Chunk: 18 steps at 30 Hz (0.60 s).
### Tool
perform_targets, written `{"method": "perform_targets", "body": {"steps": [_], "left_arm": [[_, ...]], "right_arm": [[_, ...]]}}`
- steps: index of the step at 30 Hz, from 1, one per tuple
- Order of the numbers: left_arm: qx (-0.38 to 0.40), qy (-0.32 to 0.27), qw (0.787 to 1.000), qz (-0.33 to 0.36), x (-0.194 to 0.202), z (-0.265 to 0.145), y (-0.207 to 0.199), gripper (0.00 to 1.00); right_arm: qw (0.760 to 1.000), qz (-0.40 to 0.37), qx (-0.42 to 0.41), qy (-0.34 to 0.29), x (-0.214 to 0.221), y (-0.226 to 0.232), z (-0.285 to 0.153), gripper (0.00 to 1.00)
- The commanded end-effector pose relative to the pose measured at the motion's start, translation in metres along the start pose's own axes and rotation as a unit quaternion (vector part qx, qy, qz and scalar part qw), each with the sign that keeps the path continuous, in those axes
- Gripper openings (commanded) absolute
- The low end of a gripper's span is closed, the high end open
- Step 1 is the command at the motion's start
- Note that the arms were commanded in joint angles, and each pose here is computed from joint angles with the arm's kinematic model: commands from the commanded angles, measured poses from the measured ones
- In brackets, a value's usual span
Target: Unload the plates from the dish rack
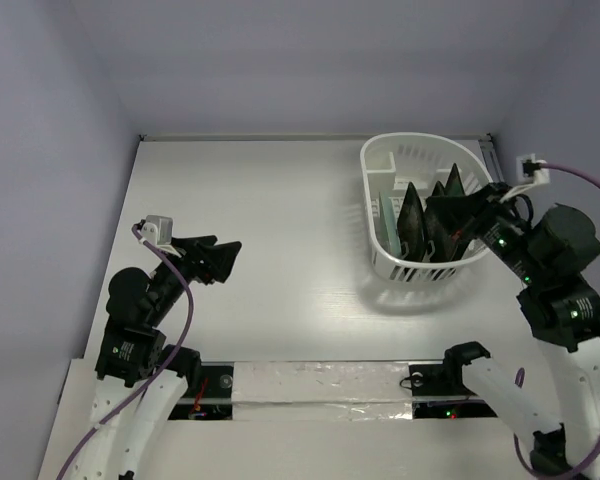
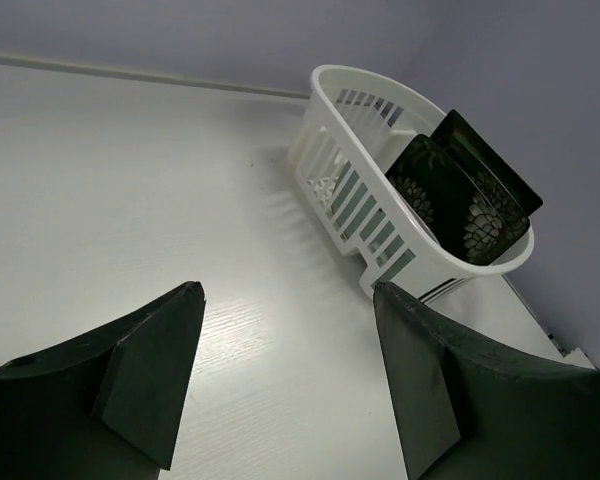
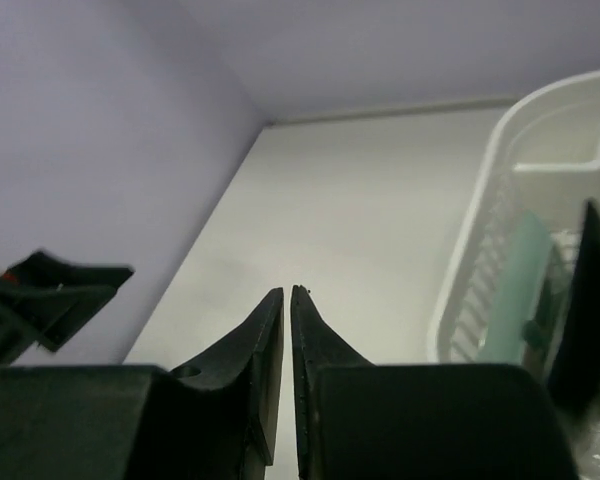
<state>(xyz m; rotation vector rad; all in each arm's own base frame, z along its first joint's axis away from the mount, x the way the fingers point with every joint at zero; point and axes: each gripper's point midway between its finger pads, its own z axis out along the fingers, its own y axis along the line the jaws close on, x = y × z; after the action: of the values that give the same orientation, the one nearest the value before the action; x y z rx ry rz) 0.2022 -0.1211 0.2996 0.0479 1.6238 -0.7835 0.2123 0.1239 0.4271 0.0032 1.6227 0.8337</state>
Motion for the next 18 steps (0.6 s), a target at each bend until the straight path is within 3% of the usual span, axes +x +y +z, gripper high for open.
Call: {"method": "perform_targets", "body": {"steps": [1, 6, 9, 10, 13, 16, 18], "left_arm": [[0.003, -0.006, 1.000, 0.008, -0.001, 0.003, 0.001, 0.65], [0.014, 0.004, 1.000, 0.006, 0.005, 0.005, -0.001, 0.60], [0.017, 0.010, 1.000, 0.001, 0.008, 0.007, -0.001, 0.45], [0.017, 0.010, 1.000, 0.001, 0.008, 0.007, -0.001, 0.33], [0.005, 0.009, 1.000, -0.004, 0.009, 0.008, 0.003, 0.11], [-0.001, 0.008, 1.000, -0.005, 0.009, 0.008, 0.005, 0.00], [-0.006, 0.011, 1.000, -0.007, 0.010, 0.009, 0.008, 0.00]], "right_arm": [[0.999, -0.008, -0.042, 0.020, 0.005, 0.033, 0.020, 0.12], [0.995, -0.051, 0.037, 0.074, 0.036, 0.032, 0.065, 0.02], [0.986, -0.086, 0.109, 0.092, 0.049, 0.012, 0.087, 0.00], [0.983, -0.094, 0.123, 0.099, 0.053, 0.008, 0.089, 0.00], [0.971, -0.121, 0.173, 0.111, 0.065, -0.011, 0.102, 0.00], [0.952, -0.157, 0.229, 0.128, 0.078, -0.035, 0.110, 0.00], [0.937, -0.179, 0.263, 0.145, 0.089, -0.049, 0.120, 0.00]]}}
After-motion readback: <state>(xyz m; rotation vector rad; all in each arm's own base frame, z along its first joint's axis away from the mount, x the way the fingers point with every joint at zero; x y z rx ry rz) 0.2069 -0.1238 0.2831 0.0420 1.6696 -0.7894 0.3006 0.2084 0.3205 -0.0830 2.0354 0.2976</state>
